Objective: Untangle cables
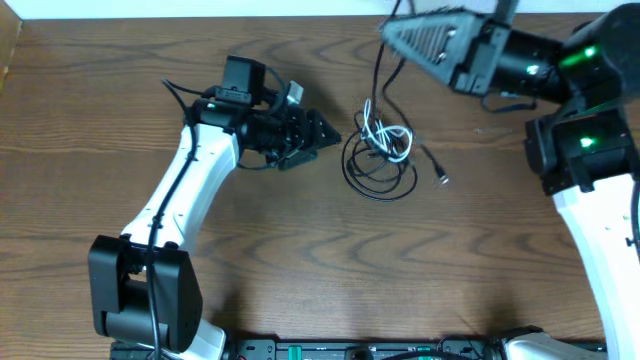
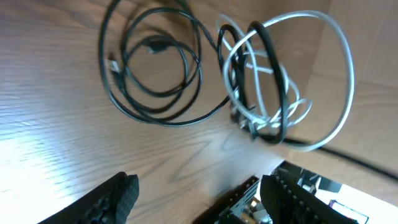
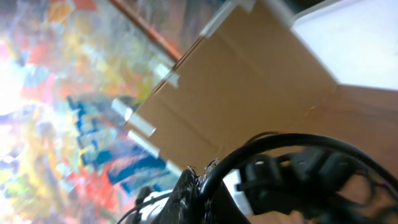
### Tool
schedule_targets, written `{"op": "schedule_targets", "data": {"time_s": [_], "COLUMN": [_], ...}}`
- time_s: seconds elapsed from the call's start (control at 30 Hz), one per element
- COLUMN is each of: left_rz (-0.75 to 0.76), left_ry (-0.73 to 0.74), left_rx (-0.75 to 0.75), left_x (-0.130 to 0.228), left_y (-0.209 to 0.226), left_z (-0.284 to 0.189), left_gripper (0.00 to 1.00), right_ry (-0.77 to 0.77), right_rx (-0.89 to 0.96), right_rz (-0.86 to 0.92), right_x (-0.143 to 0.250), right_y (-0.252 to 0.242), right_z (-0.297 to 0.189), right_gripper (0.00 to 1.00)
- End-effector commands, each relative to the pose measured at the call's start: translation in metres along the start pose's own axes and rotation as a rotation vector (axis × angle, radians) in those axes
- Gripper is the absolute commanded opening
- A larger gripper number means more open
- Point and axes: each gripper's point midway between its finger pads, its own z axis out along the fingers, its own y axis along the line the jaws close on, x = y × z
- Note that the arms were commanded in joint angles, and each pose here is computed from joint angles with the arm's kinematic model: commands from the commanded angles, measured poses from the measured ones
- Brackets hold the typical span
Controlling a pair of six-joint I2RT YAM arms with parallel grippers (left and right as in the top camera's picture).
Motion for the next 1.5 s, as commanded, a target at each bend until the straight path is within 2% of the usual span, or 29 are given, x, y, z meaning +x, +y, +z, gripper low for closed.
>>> {"op": "schedule_targets", "data": {"time_s": [0.0,0.27,0.53,0.8,1.0,1.07,1.13,1.27,1.47], "left_rz": [0.023,-0.035,-0.018,0.001,0.001,0.003,0.006,0.014,0.016], "left_ry": [0.015,-0.004,-0.028,-0.106,-0.123,-0.113,-0.104,-0.105,-0.121], "left_rx": [-0.006,0.006,-0.016,-0.114,-0.103,-0.105,-0.113,-0.148,-0.173], "left_x": [0.007,0.002,0.001,-0.009,-0.014,-0.011,-0.009,-0.007,-0.009], "left_y": [-0.006,-0.011,-0.015,-0.007,-0.011,-0.011,-0.01,-0.006,-0.002], "left_z": [0.007,0.009,0.016,0.023,0.025,0.029,0.034,0.042,0.042], "left_gripper": [0.68,0.68,0.67,0.66,0.65,0.61,0.54,0.5,0.22], "right_ry": [0.025,0.047,0.06,0.069,0.07,0.069,0.069,0.07,0.082], "right_rx": [-0.04,-0.051,-0.066,-0.071,-0.071,-0.071,-0.07,-0.071,-0.077], "right_rz": [-0.034,-0.033,-0.03,-0.017,-0.003,-0.004,-0.004,-0.004,-0.02], "right_x": [0.008,0.012,0.017,0.019,0.019,0.019,0.019,0.019,0.021], "right_y": [0.018,0.02,0.024,0.025,0.025,0.025,0.025,0.025,0.026], "right_z": [0.009,0.009,0.014,0.015,0.015,0.015,0.015,0.015,0.015], "right_gripper": [0.01,0.01,0.01,0.01,0.01,0.01,0.01,0.01,0.01]}}
